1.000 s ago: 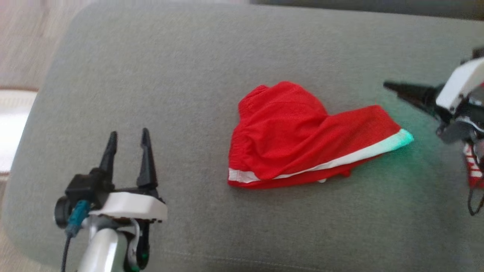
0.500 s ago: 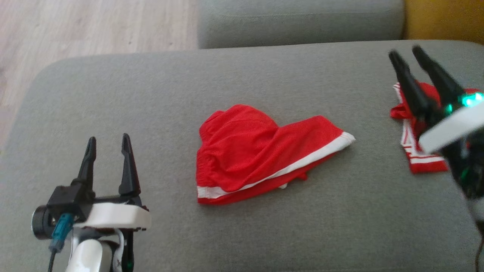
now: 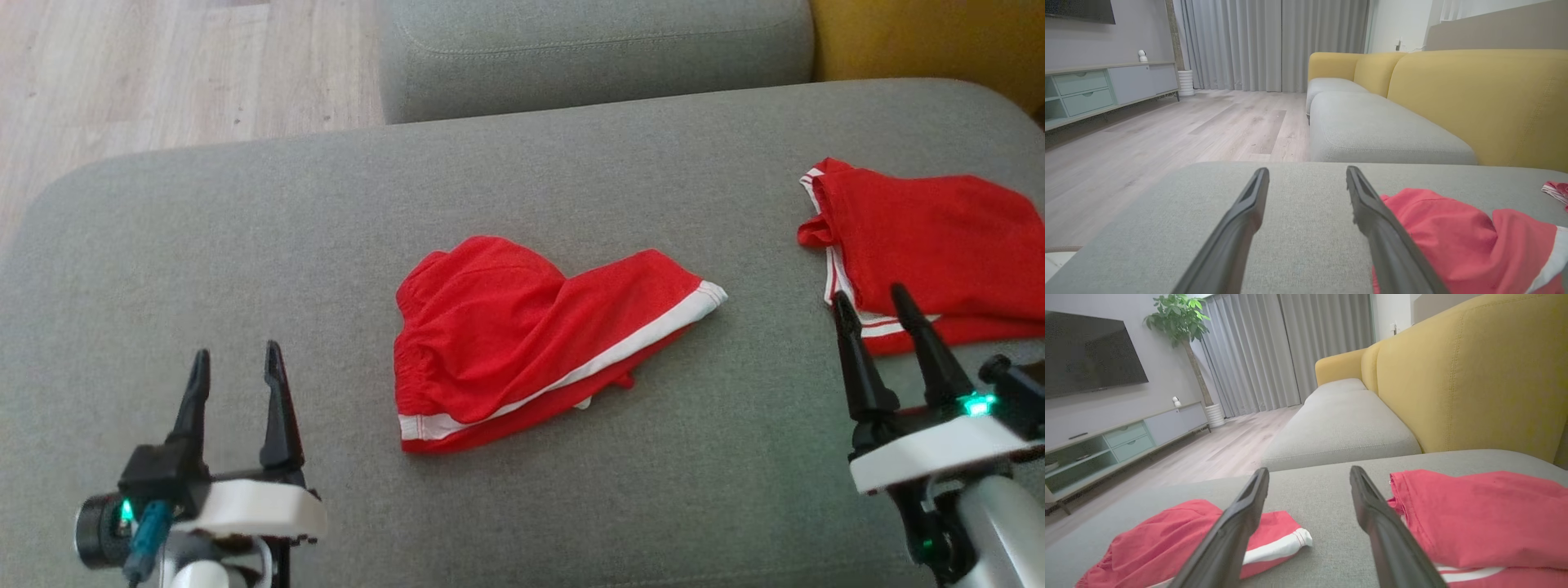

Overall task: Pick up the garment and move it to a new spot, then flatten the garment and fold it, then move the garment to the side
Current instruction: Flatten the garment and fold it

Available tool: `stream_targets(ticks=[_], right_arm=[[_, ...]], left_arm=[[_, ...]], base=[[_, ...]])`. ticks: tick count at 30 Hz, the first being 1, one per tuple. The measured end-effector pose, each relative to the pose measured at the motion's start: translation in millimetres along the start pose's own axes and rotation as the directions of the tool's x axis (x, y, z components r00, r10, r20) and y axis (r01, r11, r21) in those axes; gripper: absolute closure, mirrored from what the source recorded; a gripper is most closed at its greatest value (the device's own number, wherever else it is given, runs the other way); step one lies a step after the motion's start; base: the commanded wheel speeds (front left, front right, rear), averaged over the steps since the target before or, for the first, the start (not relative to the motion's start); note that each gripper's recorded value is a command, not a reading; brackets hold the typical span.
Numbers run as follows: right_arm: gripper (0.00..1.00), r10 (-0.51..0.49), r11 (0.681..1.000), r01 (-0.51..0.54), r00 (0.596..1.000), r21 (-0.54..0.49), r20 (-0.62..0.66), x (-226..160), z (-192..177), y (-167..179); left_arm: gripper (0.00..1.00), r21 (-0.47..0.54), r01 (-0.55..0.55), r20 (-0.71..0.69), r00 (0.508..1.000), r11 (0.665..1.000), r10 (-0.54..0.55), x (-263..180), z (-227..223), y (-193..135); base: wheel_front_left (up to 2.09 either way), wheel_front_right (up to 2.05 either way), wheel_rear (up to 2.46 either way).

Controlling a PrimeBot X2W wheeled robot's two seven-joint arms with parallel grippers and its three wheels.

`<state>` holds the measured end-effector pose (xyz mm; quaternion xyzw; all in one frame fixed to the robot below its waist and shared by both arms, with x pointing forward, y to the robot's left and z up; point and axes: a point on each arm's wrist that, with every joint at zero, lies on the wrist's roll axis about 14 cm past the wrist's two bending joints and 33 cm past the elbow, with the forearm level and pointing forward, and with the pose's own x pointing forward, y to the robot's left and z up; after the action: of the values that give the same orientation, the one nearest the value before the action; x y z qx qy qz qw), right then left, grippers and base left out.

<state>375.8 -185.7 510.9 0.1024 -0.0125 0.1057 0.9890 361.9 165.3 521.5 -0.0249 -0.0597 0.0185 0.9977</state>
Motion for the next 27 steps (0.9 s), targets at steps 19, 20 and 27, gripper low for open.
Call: stream_targets(ticks=[19,20,27], right_arm=[[0.0,0.02,1.0,-0.02,0.998,0.003,-0.058,8.8,-19.8,7.3],[0.0,0.022,1.0,-0.022,0.998,0.003,-0.064,10.5,-20.1,7.5],[0.0,0.06,0.998,-0.061,0.978,0.001,-0.2,43.5,-25.5,7.0]], left_arm=[[0.0,-0.017,-0.002,-0.047,0.999,1.0,0.001,-11.3,-13.9,6.3],[0.0,-0.027,0.002,-0.054,0.999,1.0,-0.004,-11.7,-16.2,5.9],[0.0,-0.155,0.107,-0.343,0.926,0.982,-0.156,-14.0,-65.0,-24.0]], base=[[0.0,0.0,0.0],[0.0,0.0,0.0],[0.0,0.0,0.0]])
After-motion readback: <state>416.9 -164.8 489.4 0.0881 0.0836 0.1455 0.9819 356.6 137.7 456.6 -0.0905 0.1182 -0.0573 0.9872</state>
